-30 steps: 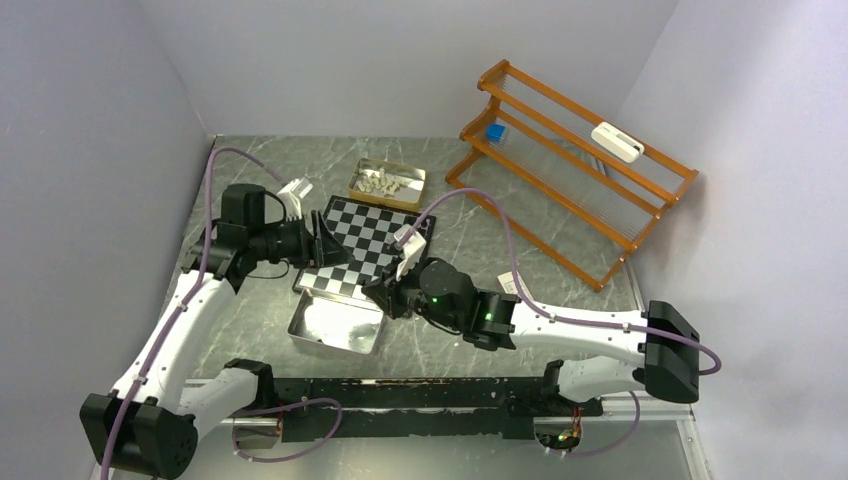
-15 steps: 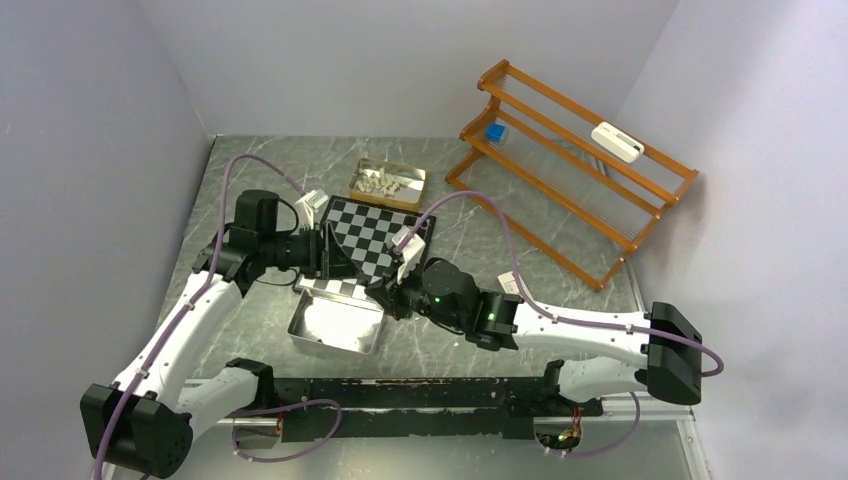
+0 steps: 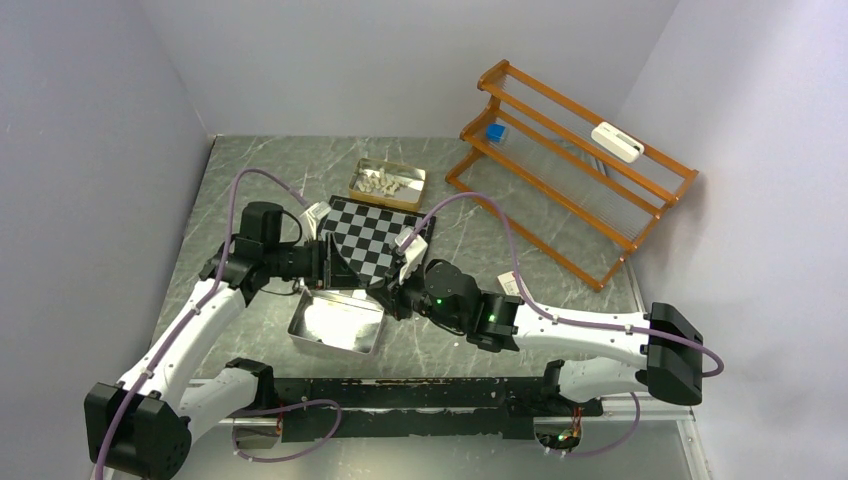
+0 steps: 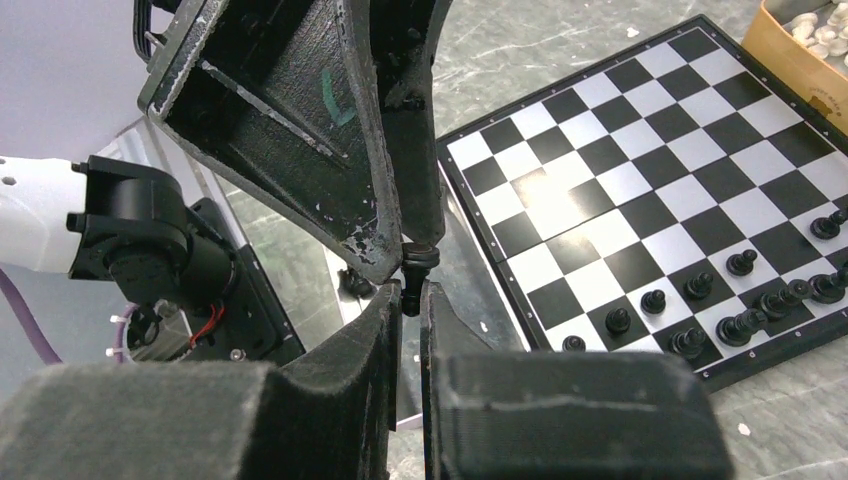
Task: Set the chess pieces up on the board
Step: Place the chess piece on the chessboard.
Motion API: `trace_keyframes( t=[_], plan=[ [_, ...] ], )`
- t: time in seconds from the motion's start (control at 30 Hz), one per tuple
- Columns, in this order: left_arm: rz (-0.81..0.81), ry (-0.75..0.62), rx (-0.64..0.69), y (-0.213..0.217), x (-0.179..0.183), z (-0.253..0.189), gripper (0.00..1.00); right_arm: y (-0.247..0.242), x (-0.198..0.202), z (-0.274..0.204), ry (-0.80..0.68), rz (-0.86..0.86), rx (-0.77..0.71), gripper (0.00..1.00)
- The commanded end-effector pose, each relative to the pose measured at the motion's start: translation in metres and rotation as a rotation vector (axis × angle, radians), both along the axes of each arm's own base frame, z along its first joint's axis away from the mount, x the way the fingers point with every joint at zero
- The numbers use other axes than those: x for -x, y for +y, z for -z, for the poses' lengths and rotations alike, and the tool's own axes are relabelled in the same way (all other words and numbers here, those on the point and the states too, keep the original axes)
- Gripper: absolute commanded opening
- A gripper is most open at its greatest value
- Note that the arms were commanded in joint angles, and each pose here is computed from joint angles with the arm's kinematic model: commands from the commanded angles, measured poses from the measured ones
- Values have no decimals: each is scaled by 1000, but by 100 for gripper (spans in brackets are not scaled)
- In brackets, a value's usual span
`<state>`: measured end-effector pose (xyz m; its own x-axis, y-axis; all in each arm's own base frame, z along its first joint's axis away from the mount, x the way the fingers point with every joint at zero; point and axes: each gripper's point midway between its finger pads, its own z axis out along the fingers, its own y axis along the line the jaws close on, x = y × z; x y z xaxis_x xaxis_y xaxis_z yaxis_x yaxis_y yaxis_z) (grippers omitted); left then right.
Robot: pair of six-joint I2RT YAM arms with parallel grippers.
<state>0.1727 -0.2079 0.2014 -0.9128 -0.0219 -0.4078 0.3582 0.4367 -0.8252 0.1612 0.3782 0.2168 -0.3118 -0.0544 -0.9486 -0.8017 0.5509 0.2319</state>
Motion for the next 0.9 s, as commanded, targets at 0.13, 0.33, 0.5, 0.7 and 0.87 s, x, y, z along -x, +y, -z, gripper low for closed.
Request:
trace_keyframes(
  t=[0.13,0.33,0.5,0.7,0.87],
  plan=[
    [12,4,55,-6,0,-8,58,7,-2,-7,-15,-13,-33,11],
    [15,16,87,-9,3,-12,48,11,-3,-5,-15,-16,-30,11],
    [28,40,66,-8,8,-6,41,13,-5,-3,-16,-8,-34,11],
    [27,68,54,-7,11,-1,30,15,-6,0,-13,-7,-28,13],
    [19,84,51,-7,11,1,22,13,-10,4,-12,17,-20,18]
  ],
)
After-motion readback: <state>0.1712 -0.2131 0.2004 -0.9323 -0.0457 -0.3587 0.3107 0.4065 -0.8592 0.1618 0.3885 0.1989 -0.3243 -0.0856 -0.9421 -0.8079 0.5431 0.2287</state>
